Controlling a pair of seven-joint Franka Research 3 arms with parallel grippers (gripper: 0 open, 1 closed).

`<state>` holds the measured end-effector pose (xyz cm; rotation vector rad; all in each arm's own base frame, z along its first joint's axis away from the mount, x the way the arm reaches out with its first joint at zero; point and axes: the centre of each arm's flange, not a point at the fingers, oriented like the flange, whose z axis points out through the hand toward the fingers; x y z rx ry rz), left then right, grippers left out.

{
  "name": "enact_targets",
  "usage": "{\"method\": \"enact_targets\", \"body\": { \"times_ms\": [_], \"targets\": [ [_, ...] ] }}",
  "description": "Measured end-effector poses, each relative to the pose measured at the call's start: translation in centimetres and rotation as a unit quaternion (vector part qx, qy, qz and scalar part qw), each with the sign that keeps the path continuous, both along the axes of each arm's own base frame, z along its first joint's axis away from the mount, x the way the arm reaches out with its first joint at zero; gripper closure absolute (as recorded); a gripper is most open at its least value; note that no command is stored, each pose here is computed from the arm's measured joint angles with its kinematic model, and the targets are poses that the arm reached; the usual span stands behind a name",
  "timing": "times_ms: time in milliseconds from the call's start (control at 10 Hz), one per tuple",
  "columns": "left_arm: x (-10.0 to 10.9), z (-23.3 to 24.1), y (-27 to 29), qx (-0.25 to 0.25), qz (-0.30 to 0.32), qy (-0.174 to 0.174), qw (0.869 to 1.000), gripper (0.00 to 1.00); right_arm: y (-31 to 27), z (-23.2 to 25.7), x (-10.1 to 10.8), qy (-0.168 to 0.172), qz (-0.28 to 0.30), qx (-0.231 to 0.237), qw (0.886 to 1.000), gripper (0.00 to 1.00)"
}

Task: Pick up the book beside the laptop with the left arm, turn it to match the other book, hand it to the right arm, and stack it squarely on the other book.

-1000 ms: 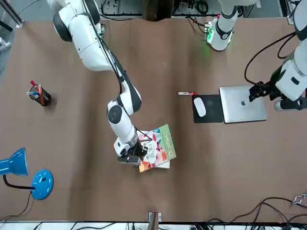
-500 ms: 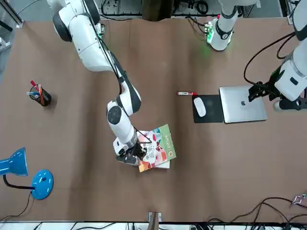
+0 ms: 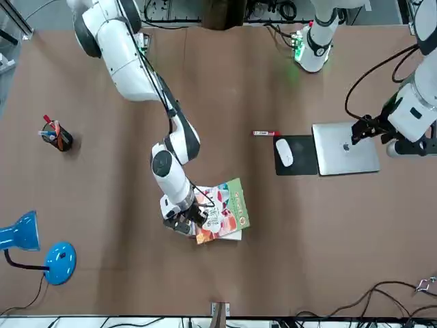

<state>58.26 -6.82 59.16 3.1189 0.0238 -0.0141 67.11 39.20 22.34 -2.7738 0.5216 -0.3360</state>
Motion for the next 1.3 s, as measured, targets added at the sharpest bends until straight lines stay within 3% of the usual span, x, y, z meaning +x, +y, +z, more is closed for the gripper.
{"method": "enact_targets", "body": {
  "times_ms": [500, 1300],
  "targets": [
    [0.1, -0.2, 0.0, 0.0, 0.0, 0.002, 1.0, 0.0, -0.5, 0.0, -0.5, 0.024, -0.075, 0.017, 0.997, 0.99],
    [0.1, 0.1, 0.1, 0.0, 0.001, -0.002, 1.0, 0.0, -1.3, 0.1, -1.6, 0.042, -0.104, 0.017, 0.994, 0.99]
  ]
}}
